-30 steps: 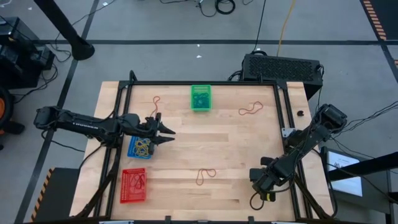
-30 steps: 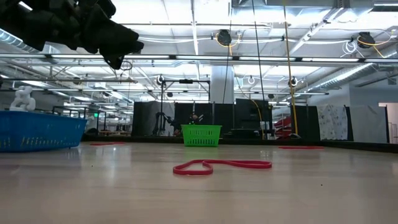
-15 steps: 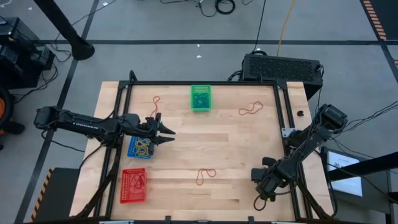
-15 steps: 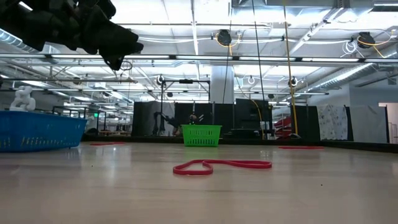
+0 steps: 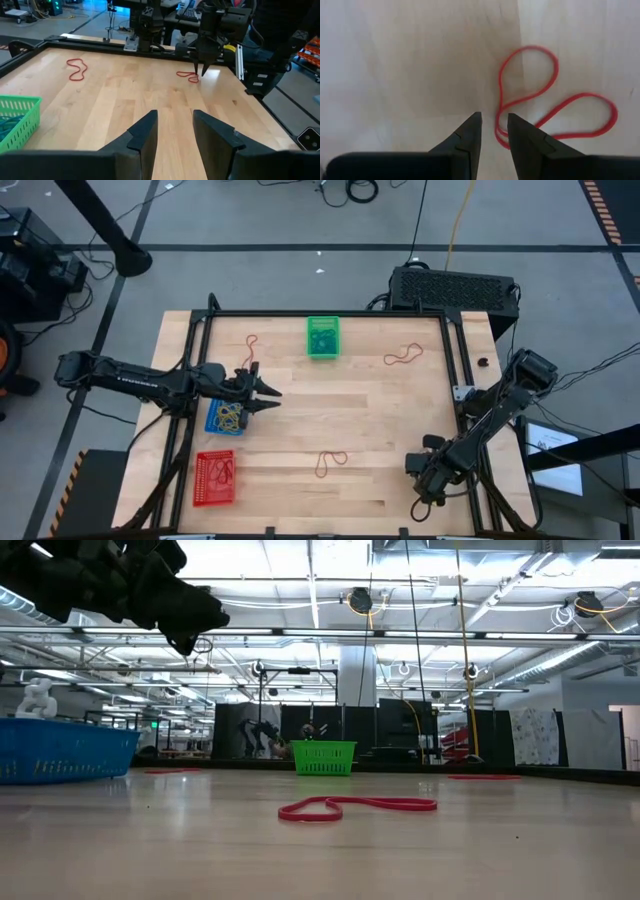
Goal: Sort rubber bands into baskets
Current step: Put the red rubber band into the red bin
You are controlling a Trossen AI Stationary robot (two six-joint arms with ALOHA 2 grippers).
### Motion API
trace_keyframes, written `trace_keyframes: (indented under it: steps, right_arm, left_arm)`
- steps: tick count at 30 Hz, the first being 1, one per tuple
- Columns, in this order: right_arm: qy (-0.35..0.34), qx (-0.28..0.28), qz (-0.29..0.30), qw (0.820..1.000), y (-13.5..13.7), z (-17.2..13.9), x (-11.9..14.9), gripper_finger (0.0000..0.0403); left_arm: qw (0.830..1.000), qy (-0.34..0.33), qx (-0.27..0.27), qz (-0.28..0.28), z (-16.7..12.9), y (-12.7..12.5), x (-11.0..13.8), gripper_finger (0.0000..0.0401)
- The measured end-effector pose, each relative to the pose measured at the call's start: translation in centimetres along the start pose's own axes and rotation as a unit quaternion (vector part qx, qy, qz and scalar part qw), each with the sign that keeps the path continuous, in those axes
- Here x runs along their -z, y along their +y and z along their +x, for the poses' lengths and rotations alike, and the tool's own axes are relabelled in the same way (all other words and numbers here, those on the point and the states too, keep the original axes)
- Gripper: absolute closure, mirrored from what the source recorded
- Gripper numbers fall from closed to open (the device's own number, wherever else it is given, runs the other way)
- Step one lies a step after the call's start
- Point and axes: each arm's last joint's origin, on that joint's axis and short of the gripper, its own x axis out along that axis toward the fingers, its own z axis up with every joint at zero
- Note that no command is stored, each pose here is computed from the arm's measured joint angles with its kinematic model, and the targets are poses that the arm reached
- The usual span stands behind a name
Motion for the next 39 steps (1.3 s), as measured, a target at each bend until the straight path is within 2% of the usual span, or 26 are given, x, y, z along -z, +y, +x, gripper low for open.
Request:
trace_keyframes:
  steps: [8, 10, 15, 22, 28, 32, 35, 39]
  right_arm:
    - [0.012, 0.019, 0.001, 1.000, 0.4, 1.8, 0.2, 0.0319]
    - [0.014, 0.022, 0.001, 1.000, 0.4, 1.9, 0.2, 0.0332]
    - [0.014, 0.019, 0.000, 1.000, 0.4, 1.8, 0.2, 0.0395]
    - [-0.005, 0.017, 0.005, 1.000, -0.2, 0.3, 0.5, 0.0401]
    - [-0.117, 0.004, 0.028, 0.993, 0.1, -2.2, -0.7, 0.0402]
    - [-0.219, -0.011, 0.041, 0.975, 0.5, -4.0, -2.9, 0.0402]
    - [-0.284, -0.031, 0.028, 0.958, 0.7, -4.9, -5.0, 0.0403]
    - [-0.369, -0.071, -0.015, 0.927, 0.7, -6.1, -8.4, 0.0403]
  left_arm:
    - [1.000, 0.002, -0.021, 0.012, -0.2, 0.1, 0.0, 0.0270]
    - [0.999, 0.015, -0.030, 0.010, -0.2, 0.2, 0.1, 0.0270]
    - [0.995, 0.070, -0.076, 0.009, -0.4, 0.3, 0.0, 0.0270]
    - [0.981, 0.125, -0.146, 0.011, -1.5, 0.6, 0.3, 0.0270]
    - [0.975, 0.140, -0.172, 0.009, -2.5, 0.7, 0.5, 0.0270]
    - [0.973, 0.120, -0.194, 0.012, -3.2, 0.7, 0.0, 0.0270]
    - [0.960, 0.123, -0.251, 0.014, -3.7, 0.9, 0.1, 0.0270]
    - [0.936, 0.135, -0.324, 0.017, -4.2, 1.3, 0.5, 0.0270]
